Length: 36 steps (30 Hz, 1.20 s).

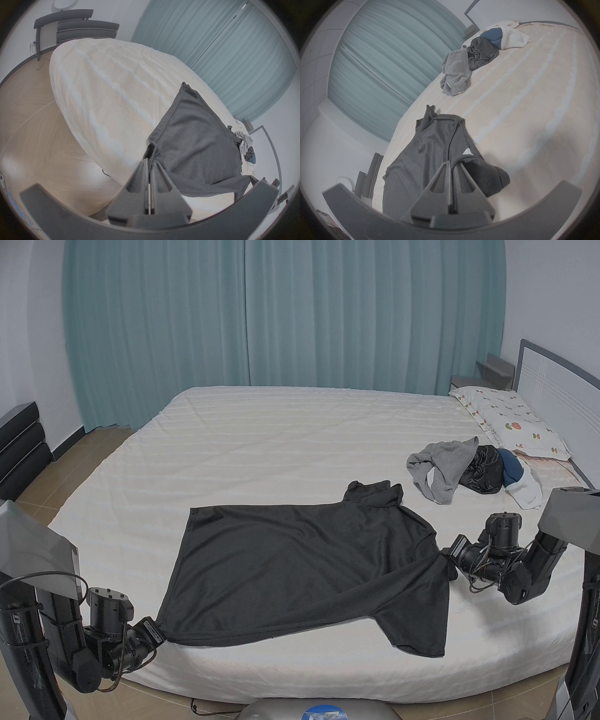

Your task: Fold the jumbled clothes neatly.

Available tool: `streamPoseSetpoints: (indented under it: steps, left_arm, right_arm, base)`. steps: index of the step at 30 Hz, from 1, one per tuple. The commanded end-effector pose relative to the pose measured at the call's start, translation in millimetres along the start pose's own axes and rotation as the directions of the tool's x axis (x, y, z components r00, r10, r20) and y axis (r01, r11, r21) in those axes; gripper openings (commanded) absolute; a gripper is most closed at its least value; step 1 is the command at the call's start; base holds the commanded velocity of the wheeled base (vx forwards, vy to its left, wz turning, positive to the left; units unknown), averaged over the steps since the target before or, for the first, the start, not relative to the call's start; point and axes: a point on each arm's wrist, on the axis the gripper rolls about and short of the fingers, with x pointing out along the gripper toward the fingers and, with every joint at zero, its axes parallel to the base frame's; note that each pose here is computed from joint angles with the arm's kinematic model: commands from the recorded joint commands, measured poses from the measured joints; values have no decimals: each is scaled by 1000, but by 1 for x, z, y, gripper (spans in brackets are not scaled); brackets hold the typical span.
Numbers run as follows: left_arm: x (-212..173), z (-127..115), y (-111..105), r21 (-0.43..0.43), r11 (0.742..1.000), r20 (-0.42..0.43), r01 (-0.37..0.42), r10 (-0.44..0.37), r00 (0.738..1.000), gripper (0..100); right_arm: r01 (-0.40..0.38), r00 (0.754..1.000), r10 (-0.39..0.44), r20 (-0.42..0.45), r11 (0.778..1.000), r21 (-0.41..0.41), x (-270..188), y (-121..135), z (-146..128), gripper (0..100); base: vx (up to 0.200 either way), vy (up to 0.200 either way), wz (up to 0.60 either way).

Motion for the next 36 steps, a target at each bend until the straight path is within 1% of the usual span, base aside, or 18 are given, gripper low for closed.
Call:
streamPoseSetpoints:
  steps: [1, 2, 7, 13, 15, 19, 20, 21, 24, 26, 27, 28, 31, 36]
  left_arm:
    - [1, -1, 1, 0, 1000, -3, -4, 4, 1000, 0]
    - [1, -1, 1, -1, 1000, -3, -4, 4, 1000, 0]
    - [1, -1, 0, -6, 1000, -4, 0, 0, 1000, 0]
    - [0, 0, -1, -18, 1000, -1, 3, -3, 1000, 0]
    - [0, 0, -1, -18, 1000, -1, 3, -3, 1000, 0]
    - [0, 0, 0, -20, 1000, 0, 3, -3, 1000, 0]
    - [0, 0, 0, -19, 1000, -2, 3, -3, 1000, 0]
    - [-1, 0, -1, -19, 1000, -1, 5, -5, 1000, 0]
    - [-1, 0, 0, -18, 1000, -2, 4, -4, 1000, 0]
    - [-1, 0, -1, -19, 1000, -1, 5, -5, 1000, 0]
    - [-1, 0, 0, -20, 1000, -1, 4, -4, 1000, 0]
    - [-1, 0, 0, -20, 1000, -1, 4, -4, 1000, 0]
    - [-1, -1, 0, -17, 1000, -2, 4, -4, 1000, 0]
    - [-2, -1, 0, -17, 1000, -3, 3, -3, 1000, 0]
  right_arm:
    - [21, 999, -21, -27, 1000, -3, 22, -9, -11, 0]
    - [22, 999, -22, -28, 1000, -4, 23, -10, -11, 100]
    - [12, 999, -12, -31, 1000, 3, 23, -11, -12, 100]
    - [-31, 999, 31, -30, 999, 20, -5, -5, 6, 100]
    - [-34, 998, 35, -43, 999, 23, -18, -6, 7, 100]
    - [-35, 993, 35, -116, 999, 6, -44, -11, -7, 100]
    - [-48, 989, 45, -142, 999, -16, -55, -12, -10, 100]
    - [-50, 987, 47, -156, 999, -21, -61, -13, -13, 100]
    - [-45, 970, 35, -241, 998, -33, -77, -19, -31, 100]
    - [-55, 957, 40, -289, 997, -46, -82, -20, -42, 100]
    - [-58, 955, 41, -293, 997, -49, -82, -20, -43, 100]
    - [-59, 947, 40, -320, 997, -51, -82, -20, -51, 100]
    - [-44, 936, 22, -352, 997, -55, -74, -26, -60, 100]
    - [-52, 936, 30, -350, 997, -52, -64, -30, -67, 100]
  base:
    - [0, 0, 0]
    - [0, 0, 0]
    - [0, 0, 0]
    - [0, 0, 0]
    - [0, 0, 0]
    - [0, 0, 0]
    - [0, 0, 0]
    - [0, 0, 0]
    - [0, 0, 0]
    - [0, 0, 0]
    - [0, 0, 0]
    - [0, 0, 0]
    - [0, 0, 0]
    - [0, 0, 0]
